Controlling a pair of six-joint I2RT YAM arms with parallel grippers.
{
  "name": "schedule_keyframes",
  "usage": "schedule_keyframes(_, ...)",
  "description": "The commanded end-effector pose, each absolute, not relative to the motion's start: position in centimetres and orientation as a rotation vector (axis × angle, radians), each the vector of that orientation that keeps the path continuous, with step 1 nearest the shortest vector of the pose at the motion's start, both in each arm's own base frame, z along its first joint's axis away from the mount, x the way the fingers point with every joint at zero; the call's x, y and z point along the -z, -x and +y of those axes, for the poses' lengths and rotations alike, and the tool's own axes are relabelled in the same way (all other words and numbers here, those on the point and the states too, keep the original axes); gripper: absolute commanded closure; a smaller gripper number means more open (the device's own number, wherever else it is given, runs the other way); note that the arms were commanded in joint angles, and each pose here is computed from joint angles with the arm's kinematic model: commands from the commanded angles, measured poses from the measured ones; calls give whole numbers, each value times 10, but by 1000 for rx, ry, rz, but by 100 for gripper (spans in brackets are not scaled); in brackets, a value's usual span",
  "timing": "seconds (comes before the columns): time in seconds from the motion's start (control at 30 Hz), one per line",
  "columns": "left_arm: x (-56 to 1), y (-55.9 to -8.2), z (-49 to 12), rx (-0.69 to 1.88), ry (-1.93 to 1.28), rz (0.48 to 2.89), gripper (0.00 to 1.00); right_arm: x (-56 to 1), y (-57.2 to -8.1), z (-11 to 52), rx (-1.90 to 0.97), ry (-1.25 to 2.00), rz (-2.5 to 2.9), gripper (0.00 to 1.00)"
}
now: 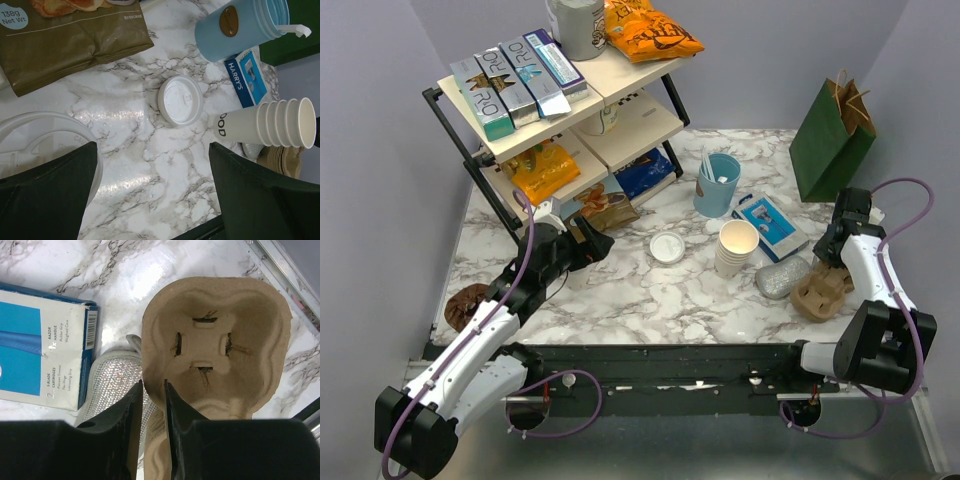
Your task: Pack the takeout coffee
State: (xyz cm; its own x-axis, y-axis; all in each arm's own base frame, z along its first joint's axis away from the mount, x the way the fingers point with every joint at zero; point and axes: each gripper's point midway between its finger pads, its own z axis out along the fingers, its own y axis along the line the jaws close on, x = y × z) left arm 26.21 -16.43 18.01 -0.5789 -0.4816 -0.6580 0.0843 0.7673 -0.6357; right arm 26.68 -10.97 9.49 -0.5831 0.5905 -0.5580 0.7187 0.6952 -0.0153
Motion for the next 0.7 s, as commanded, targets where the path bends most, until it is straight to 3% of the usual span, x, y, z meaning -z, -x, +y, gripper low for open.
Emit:
schedule_keyframes(0.0,-182,-261,-164,797,286,2039,1,-99,-265,-117,359,-1037,2350,71)
schedule_keyframes(0.33,-184,-261,-163,796,291,2026,1,-92,-262,-118,382,-1049,2375,69)
schedule_keyframes(0.47,-184,-261,-163,796,291,2026,1,-93,-263,-117,375,-1051,2367,72)
schedule_keyframes(0.6,-185,-261,-163,798,292,2023,1,-101,-263,-119,374,-1041,2341,84)
schedule_keyframes(0.63,-184,-261,-162,796,292,2024,1,-103,-264,-119,371,-1038,2333,97)
schedule_keyframes(0.67,-184,-261,-162,796,292,2024,1,-104,-264,-118,366,-1032,2328,99)
